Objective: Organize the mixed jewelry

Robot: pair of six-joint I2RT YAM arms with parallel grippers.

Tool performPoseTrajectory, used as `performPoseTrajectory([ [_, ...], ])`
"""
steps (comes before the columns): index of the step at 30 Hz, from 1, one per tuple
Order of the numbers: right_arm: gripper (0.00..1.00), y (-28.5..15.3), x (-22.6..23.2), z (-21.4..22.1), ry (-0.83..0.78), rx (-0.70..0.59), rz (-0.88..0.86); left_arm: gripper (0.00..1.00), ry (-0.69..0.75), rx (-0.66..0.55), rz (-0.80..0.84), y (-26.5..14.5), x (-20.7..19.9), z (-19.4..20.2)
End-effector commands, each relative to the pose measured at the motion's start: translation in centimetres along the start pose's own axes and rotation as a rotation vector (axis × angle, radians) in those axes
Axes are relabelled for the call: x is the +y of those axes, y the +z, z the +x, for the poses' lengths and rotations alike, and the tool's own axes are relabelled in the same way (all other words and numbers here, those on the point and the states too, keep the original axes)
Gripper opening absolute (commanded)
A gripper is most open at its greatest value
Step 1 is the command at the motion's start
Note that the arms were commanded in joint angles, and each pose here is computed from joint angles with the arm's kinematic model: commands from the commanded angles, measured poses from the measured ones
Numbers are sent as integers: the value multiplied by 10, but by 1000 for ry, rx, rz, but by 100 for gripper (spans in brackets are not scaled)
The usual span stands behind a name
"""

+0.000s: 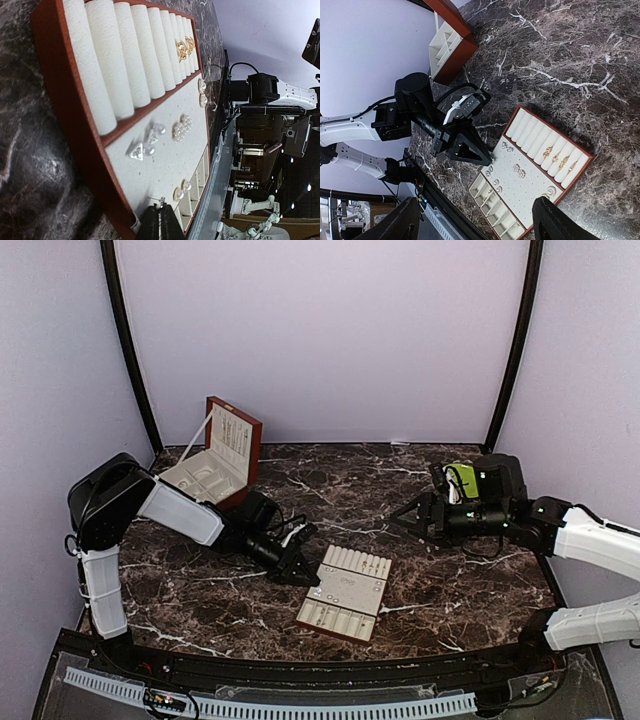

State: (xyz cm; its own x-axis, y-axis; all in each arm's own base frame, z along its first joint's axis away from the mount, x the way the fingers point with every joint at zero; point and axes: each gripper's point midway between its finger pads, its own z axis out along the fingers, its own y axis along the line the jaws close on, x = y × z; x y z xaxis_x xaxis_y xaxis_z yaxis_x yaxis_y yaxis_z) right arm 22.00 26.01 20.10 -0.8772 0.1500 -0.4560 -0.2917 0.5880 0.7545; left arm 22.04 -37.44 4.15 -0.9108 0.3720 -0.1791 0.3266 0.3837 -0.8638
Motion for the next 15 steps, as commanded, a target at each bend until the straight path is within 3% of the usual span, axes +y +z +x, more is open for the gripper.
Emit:
performPoseTrajectory([
  [1,79,-2,8,-9,-25,-27,-15,7,-18,-33,-53,-7,7,-7],
  [15,79,-2,9,-10,-32,-29,-15,26,-8,-34,-90,-12,6,-8],
])
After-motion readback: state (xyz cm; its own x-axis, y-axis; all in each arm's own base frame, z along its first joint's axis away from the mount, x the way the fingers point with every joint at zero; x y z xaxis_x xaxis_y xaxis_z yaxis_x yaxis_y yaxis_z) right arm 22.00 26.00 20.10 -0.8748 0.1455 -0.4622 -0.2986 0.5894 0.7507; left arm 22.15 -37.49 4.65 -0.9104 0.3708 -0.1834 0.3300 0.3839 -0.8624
